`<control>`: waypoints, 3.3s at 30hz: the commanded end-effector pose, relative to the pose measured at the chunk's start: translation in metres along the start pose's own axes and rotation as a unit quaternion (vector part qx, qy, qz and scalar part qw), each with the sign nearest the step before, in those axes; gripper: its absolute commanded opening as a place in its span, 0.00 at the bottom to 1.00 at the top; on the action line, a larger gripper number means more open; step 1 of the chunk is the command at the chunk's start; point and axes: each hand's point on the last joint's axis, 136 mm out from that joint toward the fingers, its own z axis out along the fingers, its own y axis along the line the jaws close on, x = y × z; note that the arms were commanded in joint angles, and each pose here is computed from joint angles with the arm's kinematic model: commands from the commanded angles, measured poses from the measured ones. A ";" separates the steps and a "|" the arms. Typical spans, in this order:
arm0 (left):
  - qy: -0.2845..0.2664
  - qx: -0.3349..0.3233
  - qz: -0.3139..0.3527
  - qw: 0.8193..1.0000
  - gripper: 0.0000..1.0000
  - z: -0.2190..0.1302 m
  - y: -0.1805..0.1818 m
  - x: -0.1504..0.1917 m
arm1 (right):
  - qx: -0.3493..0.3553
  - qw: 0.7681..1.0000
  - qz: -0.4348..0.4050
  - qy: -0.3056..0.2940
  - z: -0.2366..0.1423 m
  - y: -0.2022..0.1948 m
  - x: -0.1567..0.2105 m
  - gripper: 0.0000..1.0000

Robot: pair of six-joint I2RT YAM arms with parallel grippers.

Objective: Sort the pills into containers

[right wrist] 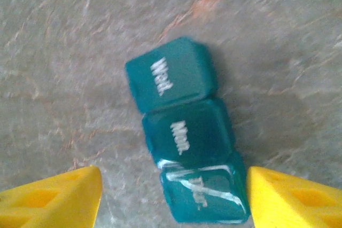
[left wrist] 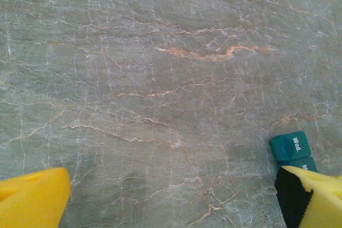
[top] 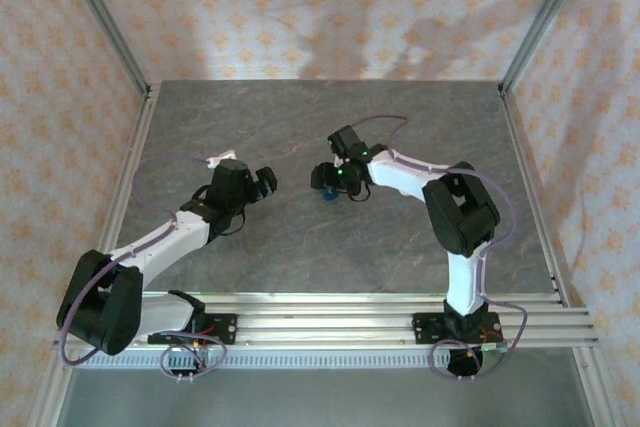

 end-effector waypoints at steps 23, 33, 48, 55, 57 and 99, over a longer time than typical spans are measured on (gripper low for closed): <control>0.005 0.012 -0.003 1.000 1.00 0.008 -0.010 -0.001 | 0.132 0.984 -0.117 -0.028 0.004 -0.008 -0.009 0.72; 0.007 0.015 -0.002 1.000 1.00 0.011 -0.018 -0.007 | 0.164 0.976 -0.144 -0.014 0.014 -0.014 -0.001 0.64; 0.015 0.014 0.005 1.000 1.00 0.012 -0.019 -0.006 | 0.166 0.975 -0.145 -0.005 0.024 -0.019 0.003 0.47; 0.022 0.012 -0.012 1.000 1.00 0.011 -0.019 -0.004 | 0.167 0.976 -0.143 -0.008 0.025 -0.024 0.008 0.37; 0.025 -0.003 -0.032 0.999 1.00 0.012 -0.014 -0.003 | 0.165 0.976 -0.143 -0.014 0.020 -0.024 0.007 0.35; 0.101 0.367 -0.175 0.908 1.00 -0.052 -0.169 -0.007 | -0.103 0.975 -0.149 -0.126 -0.096 0.062 0.020 0.34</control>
